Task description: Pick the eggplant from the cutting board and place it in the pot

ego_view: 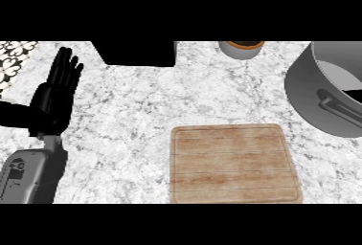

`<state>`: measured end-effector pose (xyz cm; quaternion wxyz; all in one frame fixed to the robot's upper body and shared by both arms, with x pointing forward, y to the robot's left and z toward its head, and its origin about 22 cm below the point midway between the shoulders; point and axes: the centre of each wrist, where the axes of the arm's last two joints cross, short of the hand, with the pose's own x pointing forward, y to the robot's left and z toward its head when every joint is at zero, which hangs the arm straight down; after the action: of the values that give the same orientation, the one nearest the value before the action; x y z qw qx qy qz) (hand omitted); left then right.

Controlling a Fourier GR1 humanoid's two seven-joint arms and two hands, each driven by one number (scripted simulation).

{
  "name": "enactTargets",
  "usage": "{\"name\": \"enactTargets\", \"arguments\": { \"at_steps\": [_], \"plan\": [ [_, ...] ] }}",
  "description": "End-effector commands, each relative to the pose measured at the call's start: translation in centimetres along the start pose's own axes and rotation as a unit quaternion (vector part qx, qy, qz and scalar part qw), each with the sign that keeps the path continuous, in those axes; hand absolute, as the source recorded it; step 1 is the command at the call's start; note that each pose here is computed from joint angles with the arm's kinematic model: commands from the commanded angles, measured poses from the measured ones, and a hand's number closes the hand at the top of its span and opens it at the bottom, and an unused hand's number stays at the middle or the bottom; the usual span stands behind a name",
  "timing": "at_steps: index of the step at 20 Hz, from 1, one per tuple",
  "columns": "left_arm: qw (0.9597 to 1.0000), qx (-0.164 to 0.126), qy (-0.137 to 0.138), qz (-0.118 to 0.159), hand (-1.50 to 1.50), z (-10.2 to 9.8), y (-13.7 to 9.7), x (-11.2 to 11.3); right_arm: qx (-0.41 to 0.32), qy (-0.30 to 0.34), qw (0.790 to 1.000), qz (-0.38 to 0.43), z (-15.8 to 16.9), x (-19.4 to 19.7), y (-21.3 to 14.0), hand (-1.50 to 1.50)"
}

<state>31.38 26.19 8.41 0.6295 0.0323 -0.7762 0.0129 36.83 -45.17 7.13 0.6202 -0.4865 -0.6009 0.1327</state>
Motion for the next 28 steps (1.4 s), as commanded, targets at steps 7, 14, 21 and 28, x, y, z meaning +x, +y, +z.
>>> {"name": "enactTargets", "arguments": {
  "at_steps": [7,14,21,28],
  "plan": [
    [0.9999,0.015,0.005,0.008,0.00,1.0,0.2,-0.6,-0.092,0.038,0.972,-0.214,-0.5,-1.4,-3.0,-1.50],
    [0.9999,0.003,0.013,-0.002,0.00,3.0,0.8,-0.9,-0.146,0.033,0.957,-0.250,1.9,-6.3,-4.7,-1.50],
    [1.0000,0.006,0.000,0.001,0.00,1.0,0.1,-1.5,-0.174,0.027,0.944,-0.280,3.3,-9.7,-10.2,-1.50],
    [1.0000,0.001,0.001,0.000,0.00,0.6,1.5,-0.4,-0.187,0.030,0.941,-0.278,6.0,-13.1,-14.4,-1.50]
  ]
}}
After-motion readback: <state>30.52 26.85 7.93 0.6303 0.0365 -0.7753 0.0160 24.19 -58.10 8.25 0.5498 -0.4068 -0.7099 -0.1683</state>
